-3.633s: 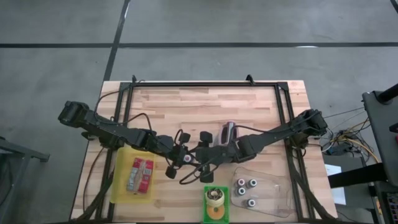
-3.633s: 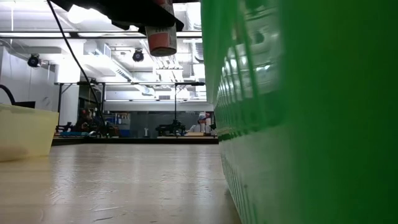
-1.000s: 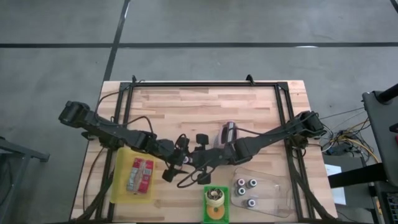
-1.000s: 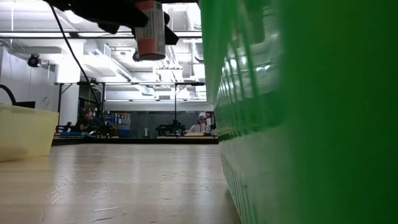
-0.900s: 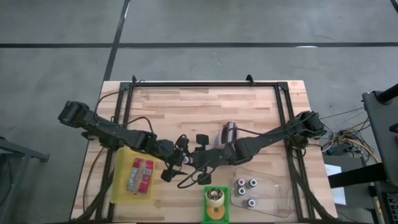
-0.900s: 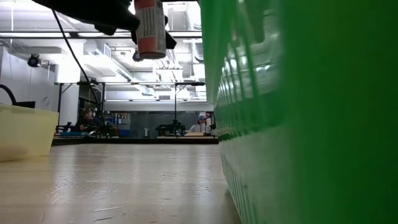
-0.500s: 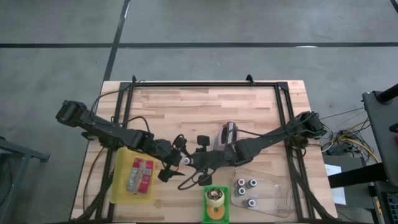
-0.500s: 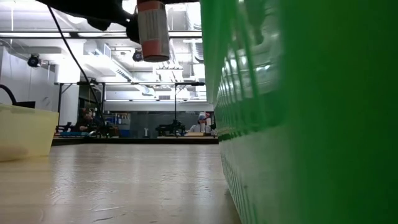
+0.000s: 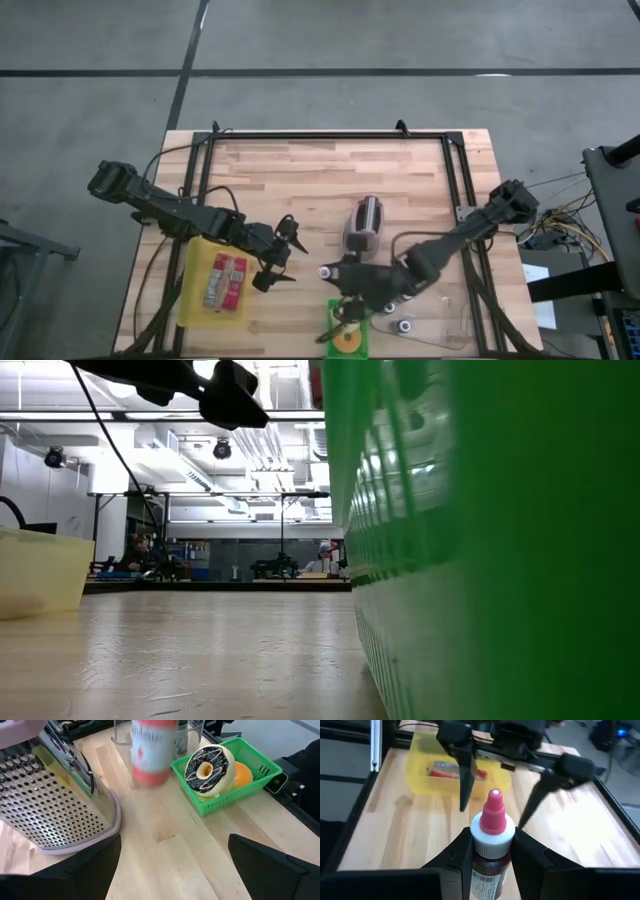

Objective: Pick & Place Food Item
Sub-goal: Put the pink food coloring bottle into the transparent bin

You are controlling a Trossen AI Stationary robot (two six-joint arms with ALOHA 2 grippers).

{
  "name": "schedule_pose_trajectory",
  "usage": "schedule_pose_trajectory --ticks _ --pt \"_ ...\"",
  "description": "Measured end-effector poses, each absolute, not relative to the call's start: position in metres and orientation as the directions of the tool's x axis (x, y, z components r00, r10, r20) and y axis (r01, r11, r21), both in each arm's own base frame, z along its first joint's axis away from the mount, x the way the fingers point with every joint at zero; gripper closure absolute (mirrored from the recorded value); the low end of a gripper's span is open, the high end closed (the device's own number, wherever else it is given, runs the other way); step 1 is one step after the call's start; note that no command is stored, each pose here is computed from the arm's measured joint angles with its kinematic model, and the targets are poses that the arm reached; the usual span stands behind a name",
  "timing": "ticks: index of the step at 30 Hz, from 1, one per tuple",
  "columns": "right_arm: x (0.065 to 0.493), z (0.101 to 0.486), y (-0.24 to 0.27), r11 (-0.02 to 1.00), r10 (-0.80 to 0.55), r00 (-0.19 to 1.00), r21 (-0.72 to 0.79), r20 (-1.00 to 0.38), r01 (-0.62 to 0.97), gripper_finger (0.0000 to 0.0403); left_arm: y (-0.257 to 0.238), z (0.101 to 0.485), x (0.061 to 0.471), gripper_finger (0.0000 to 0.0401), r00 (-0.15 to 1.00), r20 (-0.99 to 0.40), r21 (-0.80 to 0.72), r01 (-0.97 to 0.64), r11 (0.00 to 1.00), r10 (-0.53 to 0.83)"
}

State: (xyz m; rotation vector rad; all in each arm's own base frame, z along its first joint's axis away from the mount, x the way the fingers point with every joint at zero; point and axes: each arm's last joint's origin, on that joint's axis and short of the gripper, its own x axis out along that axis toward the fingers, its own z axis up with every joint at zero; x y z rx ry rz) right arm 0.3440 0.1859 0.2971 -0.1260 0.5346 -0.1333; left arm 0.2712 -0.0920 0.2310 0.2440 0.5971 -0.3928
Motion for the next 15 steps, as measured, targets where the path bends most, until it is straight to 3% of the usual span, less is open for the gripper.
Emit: schedule_pose_trajectory --ticks 15 --pt "0.27 0.29 0.22 0.916 -0.389 0.758 -0.134 -0.523 0.378 0.0309 -0.091 0.229 0.27 0.0032 0.746 -0.608 0.095 0.41 0.907 -0.274"
